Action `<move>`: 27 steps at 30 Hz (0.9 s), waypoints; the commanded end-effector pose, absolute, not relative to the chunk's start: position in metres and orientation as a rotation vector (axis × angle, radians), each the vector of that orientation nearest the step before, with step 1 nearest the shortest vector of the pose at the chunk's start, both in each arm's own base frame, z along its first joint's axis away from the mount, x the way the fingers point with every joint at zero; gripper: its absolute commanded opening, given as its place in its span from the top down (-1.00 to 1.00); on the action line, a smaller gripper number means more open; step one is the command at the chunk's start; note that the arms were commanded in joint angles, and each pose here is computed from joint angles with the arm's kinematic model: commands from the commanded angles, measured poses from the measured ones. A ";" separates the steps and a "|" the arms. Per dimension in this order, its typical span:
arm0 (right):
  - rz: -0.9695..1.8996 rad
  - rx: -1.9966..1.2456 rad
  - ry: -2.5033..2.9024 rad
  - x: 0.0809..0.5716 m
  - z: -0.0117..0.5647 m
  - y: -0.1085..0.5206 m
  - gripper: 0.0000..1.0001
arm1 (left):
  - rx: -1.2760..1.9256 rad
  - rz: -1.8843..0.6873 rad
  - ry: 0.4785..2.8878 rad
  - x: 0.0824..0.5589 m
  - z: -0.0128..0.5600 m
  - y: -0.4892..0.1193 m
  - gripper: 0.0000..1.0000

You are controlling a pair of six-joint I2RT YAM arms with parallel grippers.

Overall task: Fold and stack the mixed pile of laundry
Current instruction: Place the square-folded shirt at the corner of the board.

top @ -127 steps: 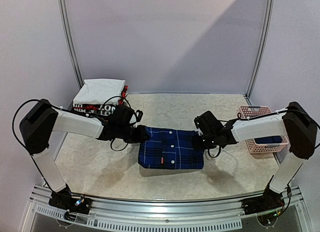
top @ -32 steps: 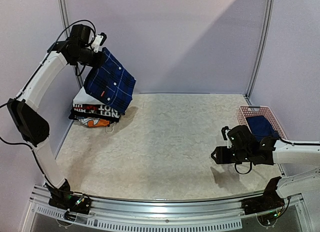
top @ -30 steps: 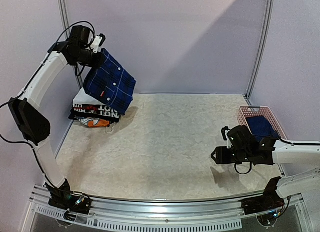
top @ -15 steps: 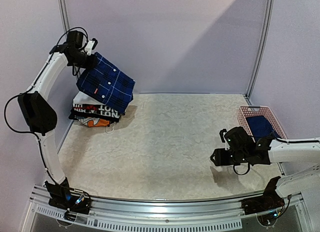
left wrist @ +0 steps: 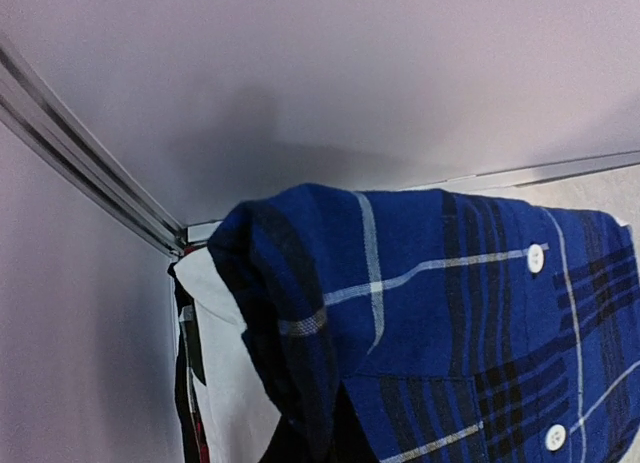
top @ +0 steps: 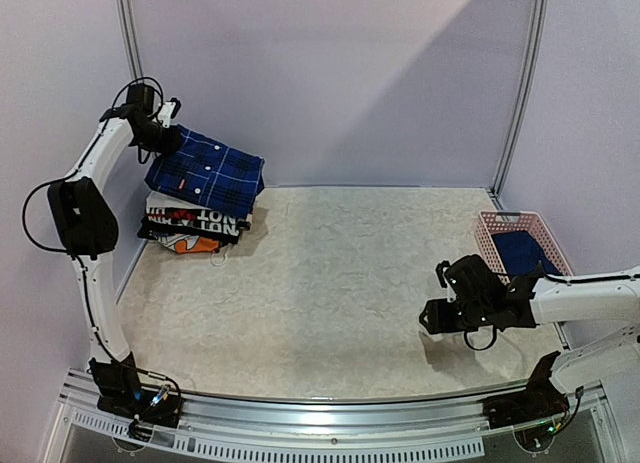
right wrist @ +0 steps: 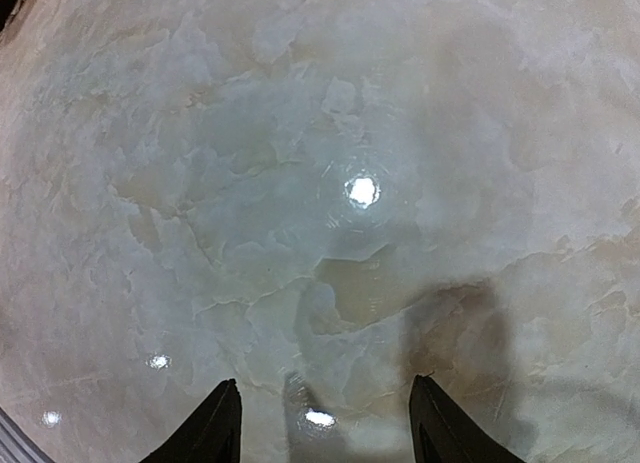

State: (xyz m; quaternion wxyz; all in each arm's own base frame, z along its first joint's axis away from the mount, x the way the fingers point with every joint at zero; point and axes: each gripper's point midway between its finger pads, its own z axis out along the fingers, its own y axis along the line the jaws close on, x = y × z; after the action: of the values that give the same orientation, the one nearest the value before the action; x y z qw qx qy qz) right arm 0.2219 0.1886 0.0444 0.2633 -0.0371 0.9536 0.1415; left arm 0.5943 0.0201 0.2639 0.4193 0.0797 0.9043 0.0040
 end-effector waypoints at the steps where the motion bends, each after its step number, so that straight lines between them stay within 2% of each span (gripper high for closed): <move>1: 0.374 -0.110 2.590 0.224 0.041 0.190 -0.16 | 0.115 -0.026 2.194 0.612 0.270 0.054 1.00; 14: 0.379 -0.123 2.610 0.222 0.036 0.192 -0.14 | 0.013 -0.137 2.185 0.627 0.242 0.082 1.00; 27: 0.377 -0.130 2.620 0.222 0.033 0.194 -0.14 | -0.049 -0.093 2.183 0.635 0.225 0.102 1.00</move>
State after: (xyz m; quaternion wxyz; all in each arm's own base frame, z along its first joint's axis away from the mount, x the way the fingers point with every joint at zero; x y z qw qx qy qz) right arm 0.2177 0.1903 0.0300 0.2389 -0.0440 0.9607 0.1345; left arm 0.6237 0.0742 0.2278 0.4378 0.0039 0.8970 -0.0607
